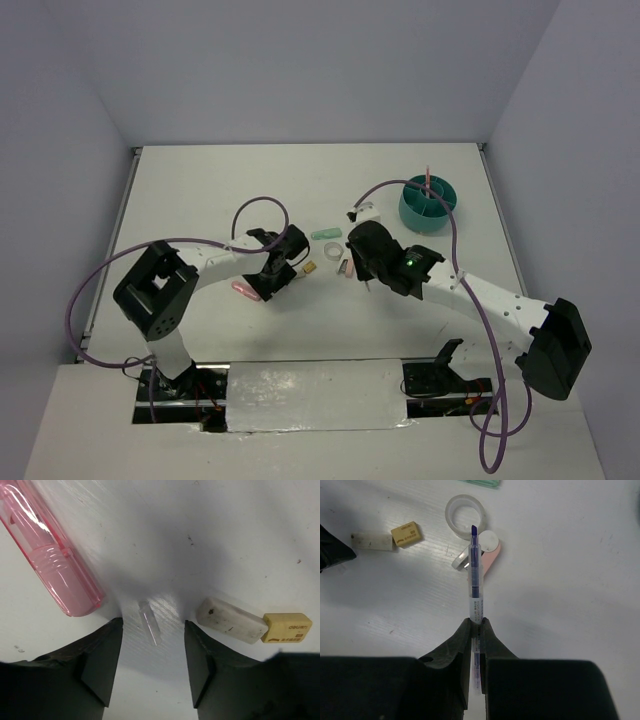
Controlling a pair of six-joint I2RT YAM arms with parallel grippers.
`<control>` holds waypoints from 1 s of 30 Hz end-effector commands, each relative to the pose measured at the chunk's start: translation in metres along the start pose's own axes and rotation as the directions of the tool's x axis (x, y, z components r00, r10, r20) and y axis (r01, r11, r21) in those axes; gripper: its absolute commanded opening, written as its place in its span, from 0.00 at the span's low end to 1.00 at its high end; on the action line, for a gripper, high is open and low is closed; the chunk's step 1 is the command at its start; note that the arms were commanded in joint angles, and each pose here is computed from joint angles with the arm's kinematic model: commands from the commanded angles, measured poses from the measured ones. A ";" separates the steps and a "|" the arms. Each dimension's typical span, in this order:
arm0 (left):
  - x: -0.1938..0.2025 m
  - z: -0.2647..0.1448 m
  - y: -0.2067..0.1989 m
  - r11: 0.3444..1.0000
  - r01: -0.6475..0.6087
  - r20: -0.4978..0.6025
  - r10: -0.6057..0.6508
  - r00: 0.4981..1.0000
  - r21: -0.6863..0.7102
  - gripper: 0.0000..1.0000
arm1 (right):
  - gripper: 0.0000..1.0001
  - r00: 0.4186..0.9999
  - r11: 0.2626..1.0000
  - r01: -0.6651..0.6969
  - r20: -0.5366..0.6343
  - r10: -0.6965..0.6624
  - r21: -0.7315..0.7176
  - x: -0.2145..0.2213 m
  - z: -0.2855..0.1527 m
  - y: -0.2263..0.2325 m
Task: Sort the stationery into containers
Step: Close the pen cap on the pen.
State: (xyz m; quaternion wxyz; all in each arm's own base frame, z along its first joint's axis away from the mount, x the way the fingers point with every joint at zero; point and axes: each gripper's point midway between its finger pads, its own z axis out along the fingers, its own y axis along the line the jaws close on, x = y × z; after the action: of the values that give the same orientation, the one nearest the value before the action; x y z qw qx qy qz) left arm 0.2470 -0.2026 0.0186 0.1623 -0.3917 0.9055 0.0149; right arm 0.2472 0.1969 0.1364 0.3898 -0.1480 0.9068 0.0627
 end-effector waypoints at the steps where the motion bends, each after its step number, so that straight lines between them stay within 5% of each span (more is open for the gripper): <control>1: 0.001 0.002 0.008 1.000 0.015 0.008 -0.015 1.000 -0.020 0.63 | 0.00 0.998 1.000 -0.009 0.056 0.010 -0.015 -0.011 -0.004 0.000; 15: 0.001 0.010 0.017 0.998 0.012 0.018 -0.011 1.000 -0.058 0.57 | 0.00 0.998 1.000 0.003 0.056 -0.001 -0.027 -0.011 -0.001 0.003; 21: 0.004 0.013 0.019 0.998 0.003 0.008 -0.002 1.000 -0.070 0.28 | 0.00 0.998 0.999 0.001 0.065 0.001 -0.036 -0.012 -0.002 0.004; 23: 0.004 0.013 0.019 0.997 0.001 0.007 0.000 1.000 -0.072 0.25 | 0.00 0.998 0.999 0.003 0.067 0.000 -0.039 -0.011 -0.002 0.004; 26: 0.007 0.014 0.016 0.999 -0.012 -0.010 0.012 1.000 -0.049 0.00 | 0.00 0.997 0.999 0.002 0.075 0.001 -0.042 -0.012 -0.003 0.003; 30: 0.010 0.007 0.006 0.999 -0.051 -0.021 0.051 0.998 0.021 0.00 | 0.00 0.997 0.994 0.007 0.075 0.002 -0.111 -0.011 -0.004 0.015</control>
State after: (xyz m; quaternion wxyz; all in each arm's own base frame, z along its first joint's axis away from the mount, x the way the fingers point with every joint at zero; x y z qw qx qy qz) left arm 0.2426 -0.1988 0.0164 0.1620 -0.3877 0.9073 0.0156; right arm 0.2453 0.2020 0.1333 0.3942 -0.1631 0.9009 0.0798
